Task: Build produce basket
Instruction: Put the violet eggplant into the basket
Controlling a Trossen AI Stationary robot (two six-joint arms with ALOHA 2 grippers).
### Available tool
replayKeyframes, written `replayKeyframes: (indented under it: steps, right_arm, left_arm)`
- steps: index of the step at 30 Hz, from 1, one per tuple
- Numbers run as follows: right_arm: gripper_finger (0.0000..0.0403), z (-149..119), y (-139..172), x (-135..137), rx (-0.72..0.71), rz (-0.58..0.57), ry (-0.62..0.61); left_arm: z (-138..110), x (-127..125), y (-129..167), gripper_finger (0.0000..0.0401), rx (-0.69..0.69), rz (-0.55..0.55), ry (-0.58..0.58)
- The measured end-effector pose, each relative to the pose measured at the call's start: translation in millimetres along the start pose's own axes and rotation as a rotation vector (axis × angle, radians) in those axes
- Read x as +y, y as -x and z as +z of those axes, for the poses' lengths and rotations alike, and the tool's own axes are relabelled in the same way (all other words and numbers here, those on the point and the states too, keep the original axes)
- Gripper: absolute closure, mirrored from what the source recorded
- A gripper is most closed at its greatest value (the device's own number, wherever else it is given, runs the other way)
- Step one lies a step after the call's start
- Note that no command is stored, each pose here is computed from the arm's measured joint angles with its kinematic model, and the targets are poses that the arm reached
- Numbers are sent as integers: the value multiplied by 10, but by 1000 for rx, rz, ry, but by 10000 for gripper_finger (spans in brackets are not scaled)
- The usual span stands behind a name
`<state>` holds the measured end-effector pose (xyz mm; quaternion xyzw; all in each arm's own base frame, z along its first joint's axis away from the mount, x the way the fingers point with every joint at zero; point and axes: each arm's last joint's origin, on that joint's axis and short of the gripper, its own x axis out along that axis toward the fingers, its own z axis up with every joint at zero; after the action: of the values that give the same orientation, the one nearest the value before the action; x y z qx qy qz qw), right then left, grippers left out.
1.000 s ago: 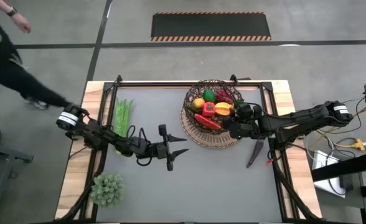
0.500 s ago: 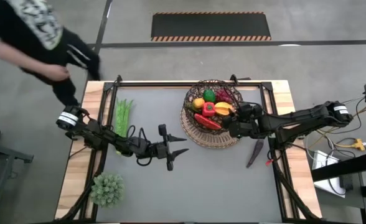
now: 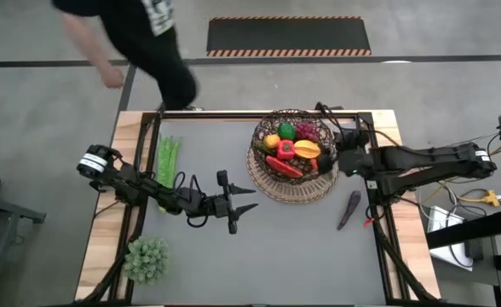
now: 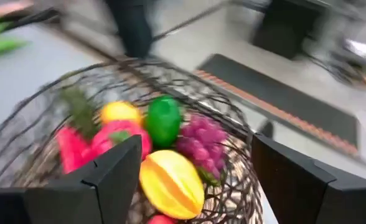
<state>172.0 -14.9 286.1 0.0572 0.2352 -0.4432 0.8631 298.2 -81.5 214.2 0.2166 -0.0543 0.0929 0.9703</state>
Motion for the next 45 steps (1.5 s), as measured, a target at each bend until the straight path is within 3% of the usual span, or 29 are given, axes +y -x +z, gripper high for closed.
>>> replayKeyframes:
  steps: [4, 9, 12, 14, 20, 25, 29, 34, 40, 43, 45]
  right_arm:
    - [128, 82, 148, -29, 26, 327, 174]
    - [144, 129, 274, 77, -77, 879, 232]
    - [152, 137, 305, 153, -143, 1118, 242]
    - [157, 121, 293, 203, -174, 1198, 244]
    - [165, 33, 169, 339, -186, 1215, 235]
    - [165, 70, 122, 424, -83, 1236, 24]
    - [171, 9, 85, 450, 229, 1193, -253]
    - [177, -308, 87, 428, 706, 948, -444]
    - [179, -813, 240, 274, 1131, 378, -433]
    - [179, -974, 340, 192, 1218, 131, -386]
    - [179, -1035, 384, 176, 1221, 26, -376]
  left_arm:
    - [1, 0, 0, 232, 0, 0, 0]
    - [0, 0, 0, 232, 0, 0, 0]
    - [0, 0, 0, 232, 0, 0, 8]
    - [0, 0, 0, 232, 0, 0, 24]
    - [-11, -16, 4, 232, 15, -11, 41]
    - [-10, -19, 6, 232, 15, -12, 43]
    - [-5, -21, 9, 232, 13, -14, 44]
    - [-5, -22, 9, 232, 13, -14, 44]
    - [-8, -23, 9, 232, 16, -15, 42]
    - [-12, -25, 9, 232, 20, -17, 39]
    - [-12, -25, 9, 232, 20, -17, 39]
